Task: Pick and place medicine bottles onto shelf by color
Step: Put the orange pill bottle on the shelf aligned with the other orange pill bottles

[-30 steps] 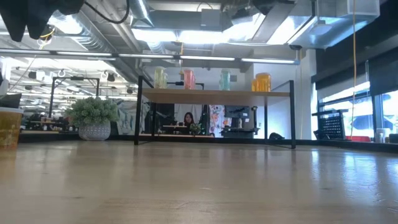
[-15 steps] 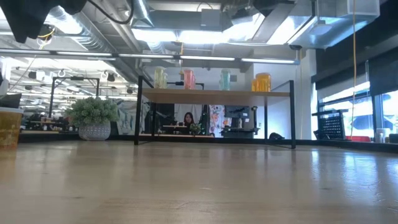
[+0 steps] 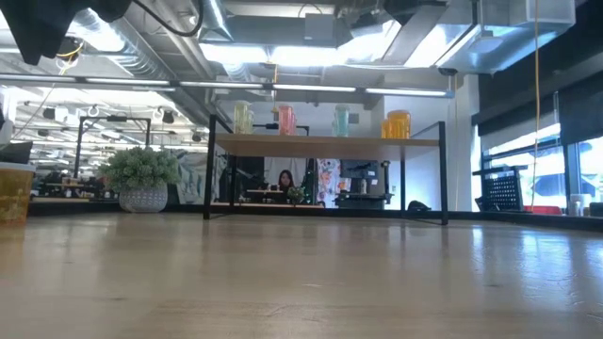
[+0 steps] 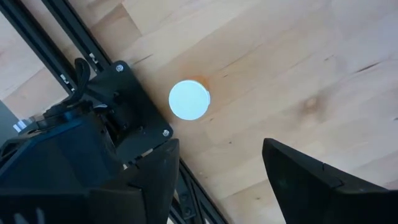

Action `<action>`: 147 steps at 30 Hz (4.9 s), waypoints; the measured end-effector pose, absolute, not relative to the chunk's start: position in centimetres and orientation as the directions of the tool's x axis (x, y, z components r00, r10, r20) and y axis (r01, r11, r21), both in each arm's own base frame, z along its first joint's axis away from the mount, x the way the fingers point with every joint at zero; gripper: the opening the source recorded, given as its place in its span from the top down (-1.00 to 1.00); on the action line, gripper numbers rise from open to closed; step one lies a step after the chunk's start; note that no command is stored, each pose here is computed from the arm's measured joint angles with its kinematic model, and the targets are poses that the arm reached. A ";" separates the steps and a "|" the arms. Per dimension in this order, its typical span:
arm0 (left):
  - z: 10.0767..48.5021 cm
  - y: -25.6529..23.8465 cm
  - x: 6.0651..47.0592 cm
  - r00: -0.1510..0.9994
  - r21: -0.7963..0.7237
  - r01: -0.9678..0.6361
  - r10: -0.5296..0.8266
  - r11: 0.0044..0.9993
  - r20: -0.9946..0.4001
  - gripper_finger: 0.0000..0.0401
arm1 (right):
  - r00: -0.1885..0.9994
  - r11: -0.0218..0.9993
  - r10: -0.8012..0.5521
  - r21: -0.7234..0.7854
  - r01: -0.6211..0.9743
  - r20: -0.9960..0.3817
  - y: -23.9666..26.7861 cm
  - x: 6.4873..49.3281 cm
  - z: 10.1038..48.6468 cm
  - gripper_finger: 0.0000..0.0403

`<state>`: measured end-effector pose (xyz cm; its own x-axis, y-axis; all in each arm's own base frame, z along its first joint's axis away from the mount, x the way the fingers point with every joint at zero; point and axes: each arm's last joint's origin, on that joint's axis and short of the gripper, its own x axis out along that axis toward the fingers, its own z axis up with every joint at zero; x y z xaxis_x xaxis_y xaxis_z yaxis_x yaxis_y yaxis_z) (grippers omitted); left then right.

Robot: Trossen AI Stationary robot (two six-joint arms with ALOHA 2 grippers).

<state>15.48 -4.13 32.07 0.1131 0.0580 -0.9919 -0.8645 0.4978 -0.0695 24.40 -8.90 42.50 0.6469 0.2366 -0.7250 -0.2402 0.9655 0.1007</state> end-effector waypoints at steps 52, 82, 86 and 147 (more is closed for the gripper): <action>22.3 -4.5 15.1 -0.014 0.066 -0.718 0.081 0.693 -0.997 -0.67 | 0.647 0.966 0.236 0.101 -0.239 -0.725 -8.9 24.4 42.5 0.17; 18.7 -3.9 14.8 0.019 0.093 -0.681 0.144 0.726 -0.989 -0.67 | 0.652 0.966 0.234 0.096 -0.240 -0.721 -8.9 24.5 42.5 0.17; 18.6 -3.8 14.9 0.012 0.096 -0.686 0.143 0.721 -0.990 -0.67 | 0.652 0.966 0.233 0.096 -0.240 -0.721 -8.9 24.5 42.5 0.17; 28.4 -3.6 20.4 0.430 -0.235 -0.583 0.049 0.778 -0.902 0.01 | 0.654 0.966 0.233 0.094 -0.240 -0.720 -9.0 24.5 42.5 0.17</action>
<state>20.35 -3.63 28.41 0.4297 0.0494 -0.9016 -0.5829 0.7778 -0.2352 24.49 -8.95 42.54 0.6537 0.2327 -0.7200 -0.2401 0.9662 0.0943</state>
